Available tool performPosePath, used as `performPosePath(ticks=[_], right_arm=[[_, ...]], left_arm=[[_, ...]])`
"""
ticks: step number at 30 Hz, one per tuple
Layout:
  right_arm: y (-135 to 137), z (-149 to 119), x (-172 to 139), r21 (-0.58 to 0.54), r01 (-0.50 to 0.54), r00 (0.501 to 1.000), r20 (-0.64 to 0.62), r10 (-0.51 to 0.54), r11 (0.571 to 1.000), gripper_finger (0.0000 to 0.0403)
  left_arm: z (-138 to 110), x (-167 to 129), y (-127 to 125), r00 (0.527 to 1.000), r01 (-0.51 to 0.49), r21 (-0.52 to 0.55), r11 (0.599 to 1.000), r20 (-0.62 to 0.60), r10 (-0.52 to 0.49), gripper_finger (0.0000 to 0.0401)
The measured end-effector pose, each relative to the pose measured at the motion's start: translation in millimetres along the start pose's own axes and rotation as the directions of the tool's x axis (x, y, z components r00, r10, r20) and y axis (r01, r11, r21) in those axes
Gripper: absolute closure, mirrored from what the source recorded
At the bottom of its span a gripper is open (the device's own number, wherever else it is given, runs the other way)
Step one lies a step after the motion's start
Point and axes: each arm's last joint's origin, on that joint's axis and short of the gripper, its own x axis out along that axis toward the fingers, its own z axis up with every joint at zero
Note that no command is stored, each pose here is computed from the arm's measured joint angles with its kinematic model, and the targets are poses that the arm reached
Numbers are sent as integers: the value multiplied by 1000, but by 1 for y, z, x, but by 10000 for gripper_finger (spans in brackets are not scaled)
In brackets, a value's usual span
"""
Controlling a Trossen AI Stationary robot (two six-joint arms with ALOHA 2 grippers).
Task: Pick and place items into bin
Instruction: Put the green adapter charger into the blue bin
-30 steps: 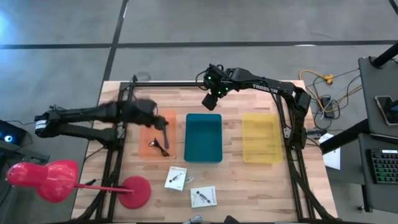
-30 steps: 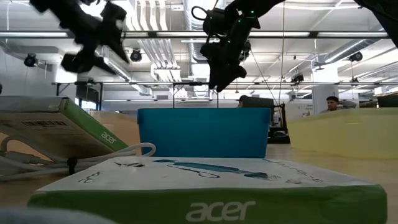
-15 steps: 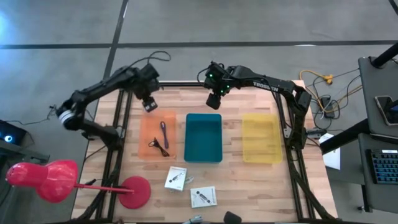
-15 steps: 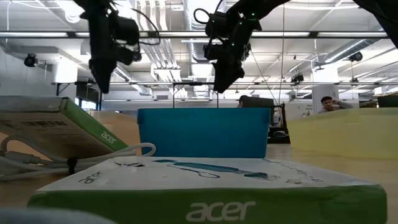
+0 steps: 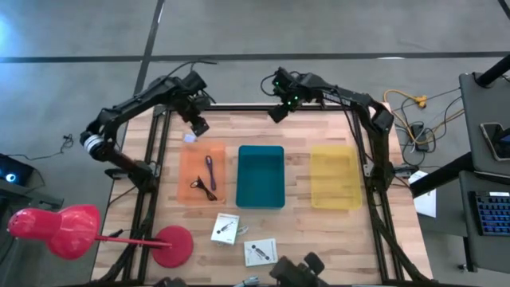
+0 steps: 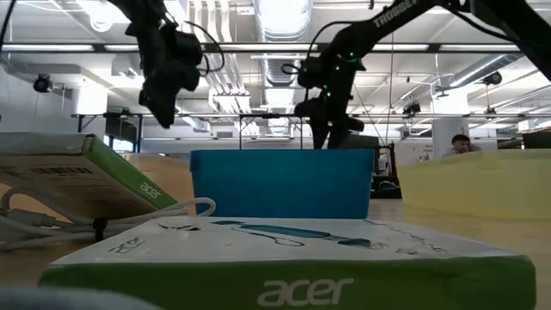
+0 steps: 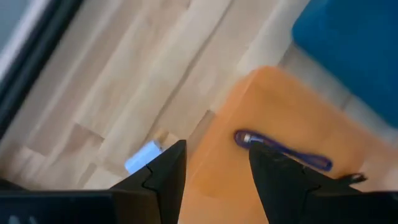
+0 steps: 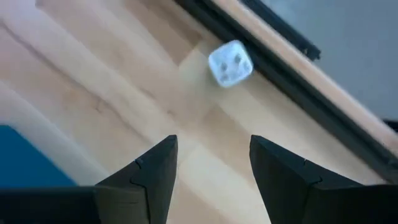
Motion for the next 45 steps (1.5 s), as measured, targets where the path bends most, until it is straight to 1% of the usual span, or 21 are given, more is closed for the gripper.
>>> performPosePath(ticks=[1, 3, 6, 8, 10, 12, 18, 20, 26, 29, 31, 35, 39, 42, 45], right_arm=[[0, 2, 5, -25, 5, 1000, 10, -4, 1000, 216], [0, 5, 18, -114, 29, 999, 20, -27, 993, 216], [0, 5, 35, -261, 47, 999, 3, -47, 964, 213], [0, 4, 41, -340, 57, 998, -9, -64, 939, 206], [-2, 3, 44, -392, 87, 994, -22, -103, 916, 195], [-4, 1, 45, -442, 89, 992, -38, -118, 893, 183], [-16, 8, 41, -592, 49, 998, -12, -69, 805, 141], [-17, 9, 43, -613, 34, 999, -9, -50, 789, 130], [-21, 15, 57, -612, 43, 999, 29, -31, 789, 111], [-23, 19, 63, -624, 62, 998, 64, -29, 779, 105], [-24, 20, 68, -618, 64, 997, 68, -28, 784, 103], [-27, 18, 78, -565, 26, 999, 34, -8, 825, 105], [-33, 16, 92, -484, 18, 1000, 4, -18, 875, 105], [-36, 17, 93, -440, 19, 1000, 3, -19, 898, 108], [-38, 18, 93, -419, 20, 1000, 7, -19, 908, 116]], left_arm=[[-1, -4, -1, 1000, -2, 5, 1000, 29, 1, 242], [-2, -11, -2, 997, -6, 12, 1000, 77, 5, 242], [-6, -22, -5, 991, -12, 4, 1000, 131, 11, 242], [-8, -29, -7, 987, -17, 6, 1000, 159, 15, 242], [-10, -33, -8, 984, -16, -13, 1000, 177, 19, 242], [-12, -38, -9, 979, -12, -46, 999, 200, 21, 242], [-17, -41, -11, 965, 6, -125, 992, 261, 28, 242], [-19, -39, -12, 955, 7, -128, 992, 294, 31, 242], [-27, -27, -11, 936, 9, -134, 991, 350, 39, 242], [-30, -21, -10, 937, 8, -134, 991, 348, 39, 242], [-30, -18, -10, 936, 9, -134, 991, 351, 39, 242], [-29, -12, -9, 940, 7, -131, 991, 338, 38, 242], [-28, -11, -8, 939, 6, -127, 992, 342, 38, 242], [-27, -12, -8, 935, 6, -127, 992, 351, 40, 242], [-27, -12, -8, 933, 5, -126, 992, 357, 40, 242]])
